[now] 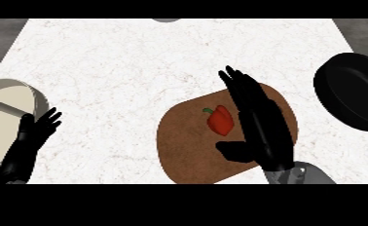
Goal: Pick the bell pepper from the cutting board and place it in the pot
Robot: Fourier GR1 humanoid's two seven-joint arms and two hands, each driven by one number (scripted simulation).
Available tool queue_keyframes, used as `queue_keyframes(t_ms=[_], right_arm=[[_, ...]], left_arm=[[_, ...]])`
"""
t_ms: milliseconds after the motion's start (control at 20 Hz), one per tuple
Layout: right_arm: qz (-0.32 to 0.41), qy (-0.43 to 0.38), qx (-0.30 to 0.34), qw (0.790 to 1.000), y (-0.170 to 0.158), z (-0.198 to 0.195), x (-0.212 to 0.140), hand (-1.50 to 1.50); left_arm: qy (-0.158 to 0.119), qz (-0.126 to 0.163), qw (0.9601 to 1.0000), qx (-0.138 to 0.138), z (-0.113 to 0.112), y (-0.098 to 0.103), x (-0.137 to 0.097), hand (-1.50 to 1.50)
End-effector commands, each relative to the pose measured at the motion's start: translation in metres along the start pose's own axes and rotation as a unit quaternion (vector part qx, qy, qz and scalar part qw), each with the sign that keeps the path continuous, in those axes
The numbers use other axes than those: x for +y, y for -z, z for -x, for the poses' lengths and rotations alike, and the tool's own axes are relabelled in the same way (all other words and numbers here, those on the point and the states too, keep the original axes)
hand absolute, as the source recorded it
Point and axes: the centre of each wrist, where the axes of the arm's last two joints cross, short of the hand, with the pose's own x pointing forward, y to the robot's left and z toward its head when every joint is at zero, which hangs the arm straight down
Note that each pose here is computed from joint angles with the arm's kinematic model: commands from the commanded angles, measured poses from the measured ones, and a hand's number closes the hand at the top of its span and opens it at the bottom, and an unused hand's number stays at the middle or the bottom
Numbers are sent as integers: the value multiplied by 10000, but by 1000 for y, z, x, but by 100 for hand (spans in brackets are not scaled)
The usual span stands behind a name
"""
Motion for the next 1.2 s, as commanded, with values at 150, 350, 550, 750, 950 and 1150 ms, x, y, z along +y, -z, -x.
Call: queue_keyframes(t_ms=[150, 350, 550, 750, 950, 1150], right_arm=[[-1399, -1211, 863, 9789, -4, -40, -15, -150], [-2022, -1150, 1047, 9669, -8, -61, -24, -150], [-2049, -1384, 1346, 9595, 1, -64, -36, -150], [-2091, -1325, 1676, 9543, 8, -62, -21, -150], [-2173, -1310, 1791, 9506, 9, -62, -6, -150], [-2247, -1408, 1856, 9462, 14, -56, -2, -150]], left_arm=[[-132, -115, 9978, -637, -45, 13, 6, 0], [-104, -98, 9976, -682, -54, 17, 6, 0], [-144, -141, 9975, -680, -58, 12, 5, 0], [-106, -69, 9978, -650, -54, 20, -2, 0], [-79, -90, 9976, -678, -45, 19, 7, 0], [-52, -72, 9976, -693, -43, 24, 0, 0]])
